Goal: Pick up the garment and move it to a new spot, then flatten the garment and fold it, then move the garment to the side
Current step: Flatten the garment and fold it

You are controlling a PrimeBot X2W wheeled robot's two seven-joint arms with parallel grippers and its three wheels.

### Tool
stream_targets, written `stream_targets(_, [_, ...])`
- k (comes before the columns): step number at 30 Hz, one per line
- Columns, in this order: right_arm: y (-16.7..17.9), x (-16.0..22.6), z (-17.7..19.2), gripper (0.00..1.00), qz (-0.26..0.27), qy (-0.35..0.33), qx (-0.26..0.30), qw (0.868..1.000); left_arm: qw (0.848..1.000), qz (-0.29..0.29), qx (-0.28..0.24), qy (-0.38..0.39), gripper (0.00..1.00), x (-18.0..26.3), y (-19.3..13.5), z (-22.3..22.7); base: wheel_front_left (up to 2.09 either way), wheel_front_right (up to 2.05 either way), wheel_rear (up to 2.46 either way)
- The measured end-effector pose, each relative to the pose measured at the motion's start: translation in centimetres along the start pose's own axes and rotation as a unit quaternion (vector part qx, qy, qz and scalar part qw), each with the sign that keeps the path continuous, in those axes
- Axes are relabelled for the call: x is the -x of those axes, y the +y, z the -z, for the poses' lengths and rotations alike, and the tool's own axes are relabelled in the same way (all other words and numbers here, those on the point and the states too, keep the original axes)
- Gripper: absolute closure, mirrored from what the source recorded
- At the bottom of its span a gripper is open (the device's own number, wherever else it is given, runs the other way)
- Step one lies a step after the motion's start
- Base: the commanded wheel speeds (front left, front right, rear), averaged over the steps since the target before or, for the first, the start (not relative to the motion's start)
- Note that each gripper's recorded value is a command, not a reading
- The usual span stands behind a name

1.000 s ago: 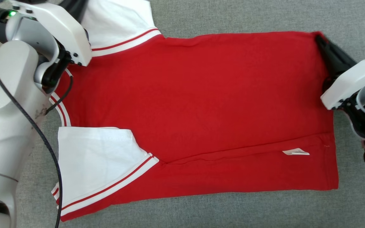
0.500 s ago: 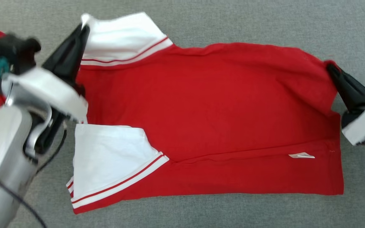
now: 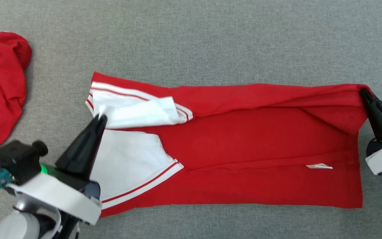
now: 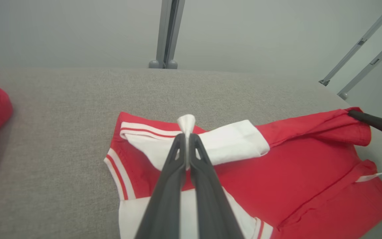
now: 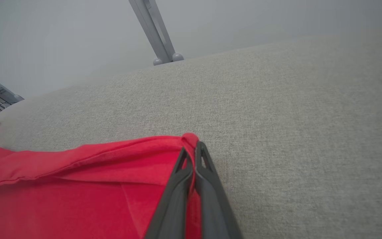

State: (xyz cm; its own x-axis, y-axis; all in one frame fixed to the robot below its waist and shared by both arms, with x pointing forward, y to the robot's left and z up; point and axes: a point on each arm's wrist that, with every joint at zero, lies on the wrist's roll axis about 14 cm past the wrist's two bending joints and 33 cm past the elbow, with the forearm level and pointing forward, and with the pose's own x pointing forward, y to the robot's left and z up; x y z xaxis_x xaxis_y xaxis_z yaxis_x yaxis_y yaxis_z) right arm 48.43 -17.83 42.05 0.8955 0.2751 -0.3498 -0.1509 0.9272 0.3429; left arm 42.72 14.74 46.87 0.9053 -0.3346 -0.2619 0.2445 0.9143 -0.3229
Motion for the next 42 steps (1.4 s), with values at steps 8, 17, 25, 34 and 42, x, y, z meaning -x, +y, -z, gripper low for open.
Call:
stream_targets(8, [-0.6, 1.1, 2.2, 1.0, 0.023, 0.022, -0.008, 0.999, 0.996, -0.026, 0.073, 0.054, 1.0, 2.9, -0.4, 3.7, 0.0, 0.0, 0.0])
stream_targets(17, [0.0, 3.0, 4.8, 0.0, 0.033, 0.034, -0.055, 0.997, 0.988, -0.069, 0.1, 0.091, 0.0, 3.9, 1.2, 6.7, 0.0, 0.0, 0.0])
stream_targets(25, [-0.7, 5.5, 0.9, 0.0, 0.072, -0.091, -0.087, 0.989, 0.991, -0.118, 0.066, -0.016, 0.0, 3.7, 3.5, 2.2, 0.0, 0.0, 0.0])
stream_targets(34, [0.1, 7.6, -6.2, 0.0, 0.092, -0.237, 0.013, 0.967, 0.979, -0.129, -0.02, -0.157, 0.0, 2.4, 3.2, -5.0, 0.0, 0.0, 0.0])
stream_targets(42, [2.7, 7.4, -6.0, 0.0, 0.067, -0.242, 0.062, 0.966, 0.972, -0.128, -0.059, -0.186, 0.0, 1.5, 3.1, -6.2, 0.0, 0.0, 0.0])
